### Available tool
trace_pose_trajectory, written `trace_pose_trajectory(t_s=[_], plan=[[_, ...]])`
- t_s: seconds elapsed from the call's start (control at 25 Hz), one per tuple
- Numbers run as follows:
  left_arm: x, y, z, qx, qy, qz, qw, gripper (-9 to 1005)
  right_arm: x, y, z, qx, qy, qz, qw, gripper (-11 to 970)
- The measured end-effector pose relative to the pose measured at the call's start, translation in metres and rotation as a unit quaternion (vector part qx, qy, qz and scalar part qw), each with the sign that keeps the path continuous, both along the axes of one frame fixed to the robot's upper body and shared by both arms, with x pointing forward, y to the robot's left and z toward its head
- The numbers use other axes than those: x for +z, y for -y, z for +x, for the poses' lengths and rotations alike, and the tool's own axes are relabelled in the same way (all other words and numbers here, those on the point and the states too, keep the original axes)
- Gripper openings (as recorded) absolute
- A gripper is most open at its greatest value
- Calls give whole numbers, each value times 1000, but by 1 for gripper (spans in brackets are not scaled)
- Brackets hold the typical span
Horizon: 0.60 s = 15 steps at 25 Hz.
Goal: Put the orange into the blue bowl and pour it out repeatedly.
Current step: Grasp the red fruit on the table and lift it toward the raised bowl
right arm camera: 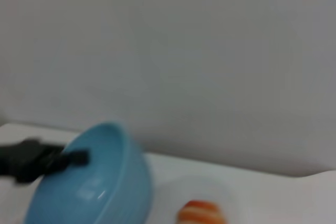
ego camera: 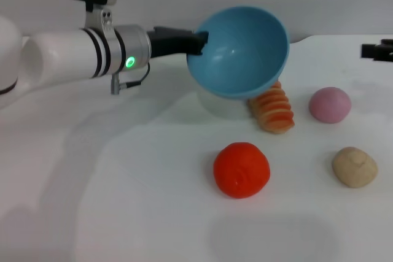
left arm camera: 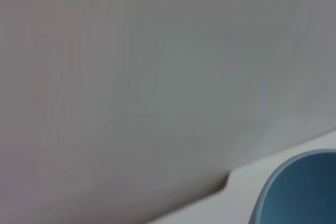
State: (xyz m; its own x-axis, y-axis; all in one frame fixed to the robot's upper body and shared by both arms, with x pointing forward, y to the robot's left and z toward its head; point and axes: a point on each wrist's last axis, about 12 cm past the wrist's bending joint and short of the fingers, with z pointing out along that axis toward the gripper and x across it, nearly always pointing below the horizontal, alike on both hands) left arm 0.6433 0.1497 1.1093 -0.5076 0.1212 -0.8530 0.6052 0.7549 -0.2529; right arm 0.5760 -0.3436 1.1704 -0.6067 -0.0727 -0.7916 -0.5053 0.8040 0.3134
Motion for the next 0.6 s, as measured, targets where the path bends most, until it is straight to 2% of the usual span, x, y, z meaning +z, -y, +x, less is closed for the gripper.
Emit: trace_pose_trajectory(t_s=[0.12, 0.36, 0.6], plan=[[7, 1, 5, 1, 10, 9, 1000, -1, -2, -13, 1, 30, -22, -3, 999, 579], [8, -5, 17, 42, 25, 59, 997, -1, -24, -55, 6, 100, -105, -47, 988, 579], [15, -12, 23, 59, 32, 57, 996, -2, -37, -87, 10, 135, -125, -53, 982, 578]])
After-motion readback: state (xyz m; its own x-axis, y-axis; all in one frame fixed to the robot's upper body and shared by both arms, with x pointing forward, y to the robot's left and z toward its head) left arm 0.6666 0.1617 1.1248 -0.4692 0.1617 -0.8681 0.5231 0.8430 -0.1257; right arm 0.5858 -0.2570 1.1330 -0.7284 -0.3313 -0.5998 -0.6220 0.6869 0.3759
